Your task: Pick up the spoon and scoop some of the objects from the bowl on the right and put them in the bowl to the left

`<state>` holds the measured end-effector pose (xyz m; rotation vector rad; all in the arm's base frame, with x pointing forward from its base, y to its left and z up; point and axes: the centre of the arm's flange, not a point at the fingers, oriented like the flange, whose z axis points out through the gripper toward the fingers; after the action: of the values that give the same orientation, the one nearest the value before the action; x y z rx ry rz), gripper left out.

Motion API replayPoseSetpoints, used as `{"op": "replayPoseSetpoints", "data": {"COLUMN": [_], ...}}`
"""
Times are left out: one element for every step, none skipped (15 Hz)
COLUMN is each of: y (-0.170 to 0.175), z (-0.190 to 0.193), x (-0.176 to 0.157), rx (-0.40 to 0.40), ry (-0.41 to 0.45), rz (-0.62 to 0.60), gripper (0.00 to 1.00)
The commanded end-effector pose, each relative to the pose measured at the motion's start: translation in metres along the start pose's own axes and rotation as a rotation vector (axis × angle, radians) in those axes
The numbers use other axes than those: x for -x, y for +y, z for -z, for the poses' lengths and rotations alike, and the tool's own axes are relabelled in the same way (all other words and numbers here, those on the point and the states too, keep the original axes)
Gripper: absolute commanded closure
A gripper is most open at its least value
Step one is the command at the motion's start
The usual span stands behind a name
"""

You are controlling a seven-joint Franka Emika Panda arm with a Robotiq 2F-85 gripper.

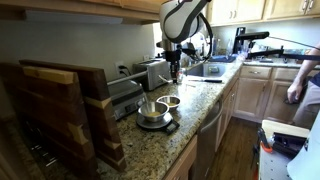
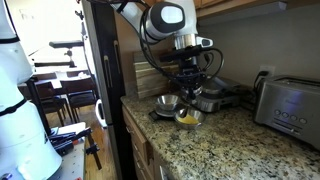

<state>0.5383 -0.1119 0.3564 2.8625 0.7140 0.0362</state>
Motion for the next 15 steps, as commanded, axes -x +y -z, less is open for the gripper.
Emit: {"op": "replayPoseSetpoints", "data": {"y": [0.042, 0.051, 0.059, 0.068, 0.076, 0.082, 0.088, 0.095, 0.101, 0.107, 0.113, 0.118, 0.122, 0.124, 0.126], "z": [-0.011, -0.017, -0.023, -0.029, -0.037, -0.044, -0.053, -0.061, -0.070, -0.080, -0.089, -0.098, -0.107, -0.116, -0.124], "x": [0.010, 0.014, 0.018, 0.021, 0.025, 0.028, 0.030, 0.033, 0.035, 0.036, 0.038, 0.040, 0.040, 0.041, 0.040], "rx": [-0.070, -0.088, -0.101, -0.118, -0.132, -0.144, -0.158, -0.165, -0.175, -0.177, -0.183, -0.189, -0.192, -0.199, -0.206], "ry": [0.003, 0.006, 0.006, 0.009, 0.007, 0.005, 0.002, -0.003, -0.007, -0.012, -0.016, -0.021, -0.027, -0.031, -0.036], "rz": [-0.092, -0.124, -0.156, -0.185, -0.216, -0.242, -0.266, -0.286, -0.303, -0.315, -0.324, -0.335, -0.345, -0.349, -0.353], "gripper": [0.97, 0.97, 0.97, 0.97, 0.97, 0.97, 0.97, 0.97, 0.97, 0.97, 0.97, 0.97, 0.97, 0.97, 0.97]}}
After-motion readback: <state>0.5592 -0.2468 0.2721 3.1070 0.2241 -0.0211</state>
